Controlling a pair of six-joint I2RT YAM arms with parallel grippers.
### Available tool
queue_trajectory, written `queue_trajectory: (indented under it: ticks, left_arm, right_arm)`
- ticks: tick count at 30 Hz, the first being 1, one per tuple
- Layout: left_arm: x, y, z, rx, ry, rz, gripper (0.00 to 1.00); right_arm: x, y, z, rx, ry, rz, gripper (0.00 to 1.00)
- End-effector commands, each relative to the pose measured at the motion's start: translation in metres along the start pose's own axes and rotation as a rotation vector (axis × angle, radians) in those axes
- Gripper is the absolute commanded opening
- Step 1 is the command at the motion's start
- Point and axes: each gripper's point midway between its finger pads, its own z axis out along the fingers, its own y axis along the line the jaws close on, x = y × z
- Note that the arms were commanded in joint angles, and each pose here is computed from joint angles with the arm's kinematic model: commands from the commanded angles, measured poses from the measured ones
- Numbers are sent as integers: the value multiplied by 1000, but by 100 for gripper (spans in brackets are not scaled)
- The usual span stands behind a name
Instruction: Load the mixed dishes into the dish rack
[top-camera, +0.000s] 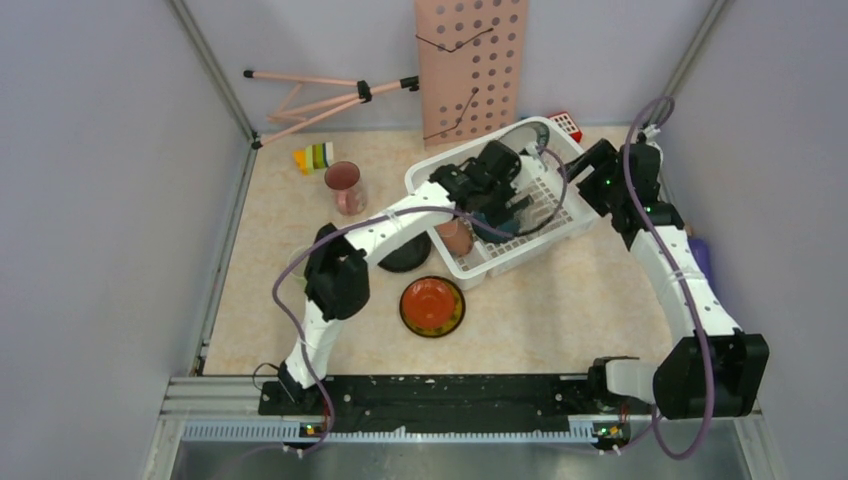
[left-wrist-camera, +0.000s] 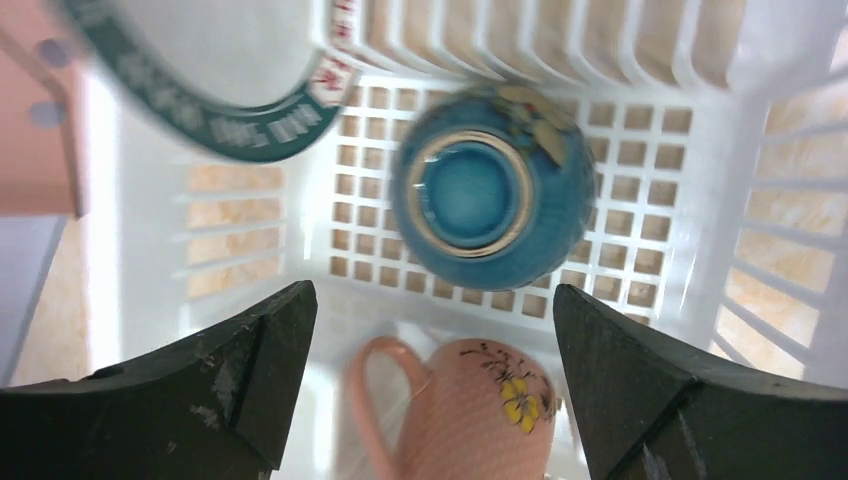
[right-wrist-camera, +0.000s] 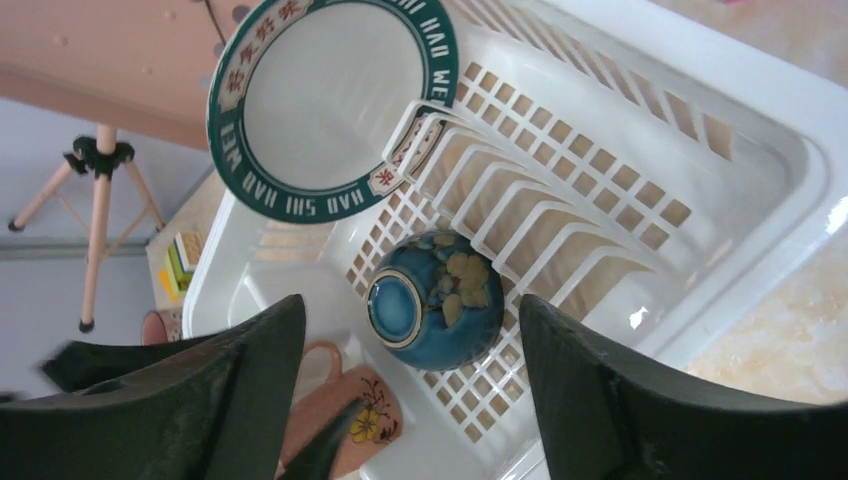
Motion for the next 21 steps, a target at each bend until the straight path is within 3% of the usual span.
queue_trajectory:
  ticks: [1,4,9,14,21]
  left_arm:
    - [-81,62,-105,-87,-366,-305,93]
    - [-72,88,-134,-116,-406,-439,93]
    - [-33,126,-174,-181,-480,-661,93]
    - [18,140,-198,-224,-474,-822,93]
    - [100,133,-190,-361,-359,-1028,94]
  right_arm:
    - [-5,34,8,-125,48,-98,69]
    - [17,45,22,-118,142,-188,63]
    - [57,55,40,-67,254,-336,35]
    - [92,36,53,28,391,-558,27]
    - [116,1,71,204,401,-660,31]
